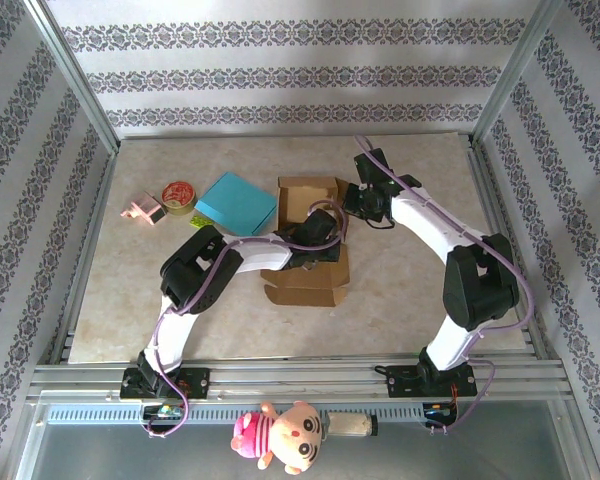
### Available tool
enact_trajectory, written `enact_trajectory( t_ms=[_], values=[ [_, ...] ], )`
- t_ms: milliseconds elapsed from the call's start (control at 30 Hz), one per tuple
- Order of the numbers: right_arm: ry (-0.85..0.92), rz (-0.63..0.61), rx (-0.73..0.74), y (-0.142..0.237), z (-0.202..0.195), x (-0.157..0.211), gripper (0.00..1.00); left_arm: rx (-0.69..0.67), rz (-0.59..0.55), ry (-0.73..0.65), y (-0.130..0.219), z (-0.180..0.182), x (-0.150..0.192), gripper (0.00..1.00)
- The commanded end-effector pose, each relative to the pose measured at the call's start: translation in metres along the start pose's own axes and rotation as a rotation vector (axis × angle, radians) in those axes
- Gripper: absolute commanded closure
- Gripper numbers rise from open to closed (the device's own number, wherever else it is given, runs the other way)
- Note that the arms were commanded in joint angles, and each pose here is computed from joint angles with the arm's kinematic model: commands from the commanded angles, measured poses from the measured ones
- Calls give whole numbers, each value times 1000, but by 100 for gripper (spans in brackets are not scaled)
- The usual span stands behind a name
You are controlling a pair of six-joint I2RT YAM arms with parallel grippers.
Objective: Fold the paper box
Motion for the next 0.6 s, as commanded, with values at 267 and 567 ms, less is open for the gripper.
enact_trajectory(
  t_ms=[267, 567],
  values=[
    [44, -84, 114, -4, -26, 47, 89, 35, -32, 30, -8, 3, -9, 100],
    [14, -70, 146, -18, -44, 73, 90, 85, -78, 59, 2, -5, -17, 100]
  ],
)
Point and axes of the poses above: each hand's point on the last joint's axis, 136 mm out from that joint toward the fingers, its own y axis back along the fingers, its own z axis along the line the jaws close on, x = y × z, the point moved 7 cm from there along y, back along the fingers, and after that the axes turned 5 degrees about -y, right-handed, at the moved point
